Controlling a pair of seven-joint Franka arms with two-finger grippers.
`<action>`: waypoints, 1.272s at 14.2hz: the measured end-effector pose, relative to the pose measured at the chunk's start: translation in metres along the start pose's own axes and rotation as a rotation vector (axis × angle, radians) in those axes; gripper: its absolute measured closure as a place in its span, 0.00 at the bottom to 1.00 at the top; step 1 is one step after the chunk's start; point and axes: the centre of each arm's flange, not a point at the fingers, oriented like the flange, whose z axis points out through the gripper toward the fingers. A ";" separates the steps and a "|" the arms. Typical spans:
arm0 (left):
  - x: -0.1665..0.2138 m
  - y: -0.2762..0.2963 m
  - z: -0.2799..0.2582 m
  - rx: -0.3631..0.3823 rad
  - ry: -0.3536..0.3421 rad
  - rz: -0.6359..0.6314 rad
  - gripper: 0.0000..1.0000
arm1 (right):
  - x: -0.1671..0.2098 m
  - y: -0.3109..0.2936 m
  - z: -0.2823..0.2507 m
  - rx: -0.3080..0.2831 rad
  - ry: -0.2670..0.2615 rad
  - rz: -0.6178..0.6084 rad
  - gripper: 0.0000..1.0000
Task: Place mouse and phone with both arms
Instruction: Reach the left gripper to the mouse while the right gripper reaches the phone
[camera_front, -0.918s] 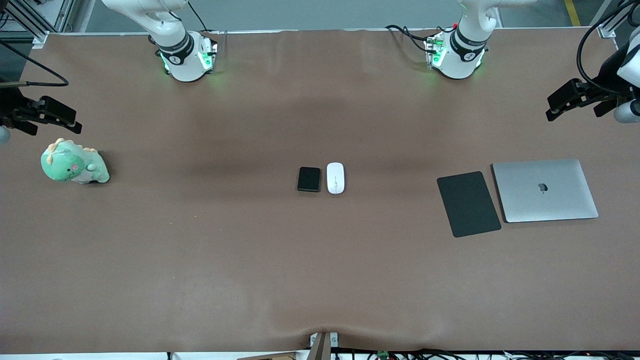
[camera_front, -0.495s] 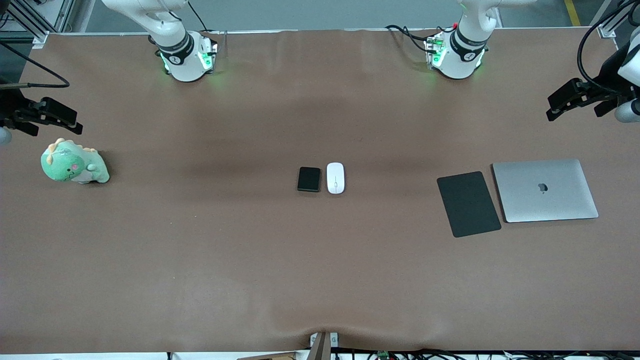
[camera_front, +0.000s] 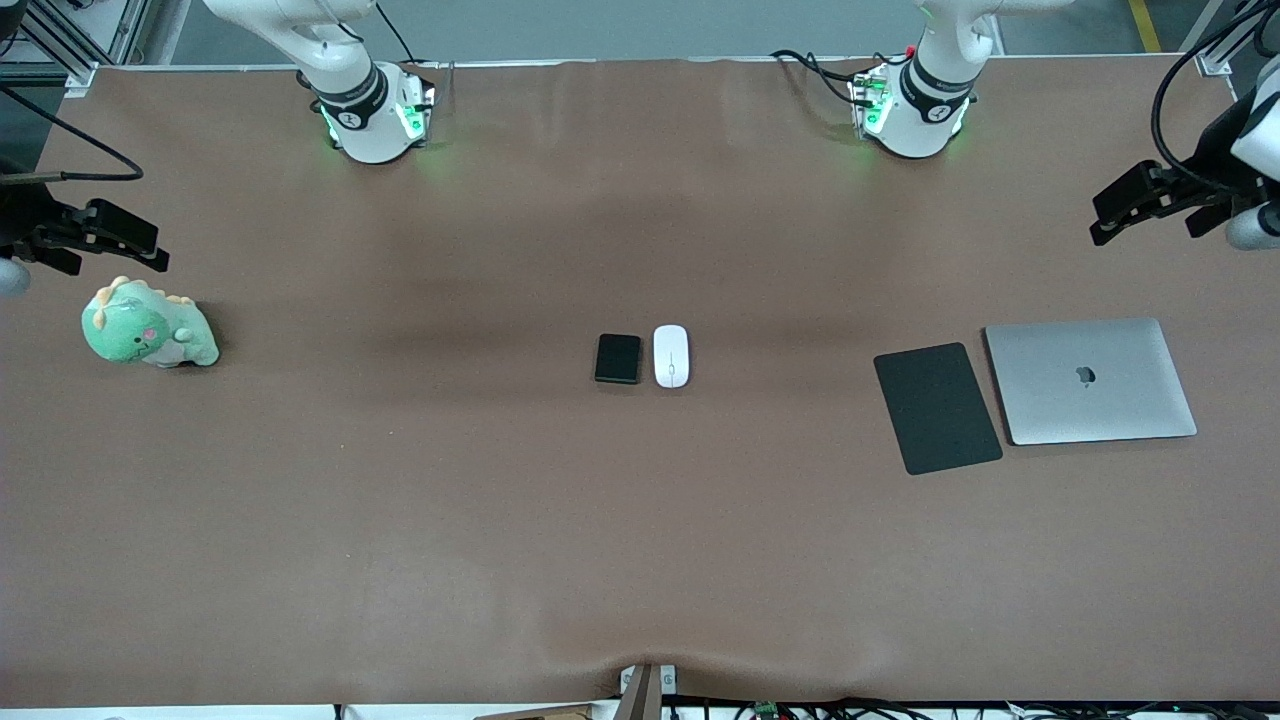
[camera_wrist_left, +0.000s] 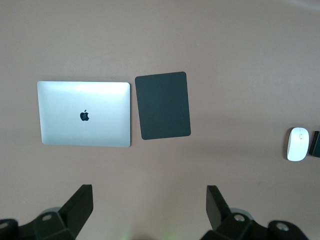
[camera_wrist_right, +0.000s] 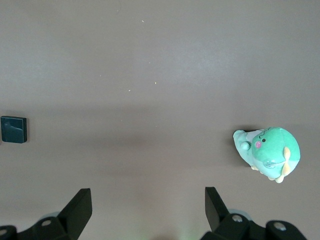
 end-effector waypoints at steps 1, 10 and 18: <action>0.003 0.004 0.006 0.001 -0.010 0.008 0.00 | 0.000 -0.002 0.001 0.000 -0.001 -0.003 0.00; 0.036 0.175 0.131 -0.023 -0.087 0.186 0.00 | 0.007 -0.035 0.014 -0.003 -0.025 0.004 0.00; 0.012 0.348 0.304 -0.062 -0.066 0.140 0.00 | 0.017 -0.105 0.068 0.002 -0.013 0.058 0.00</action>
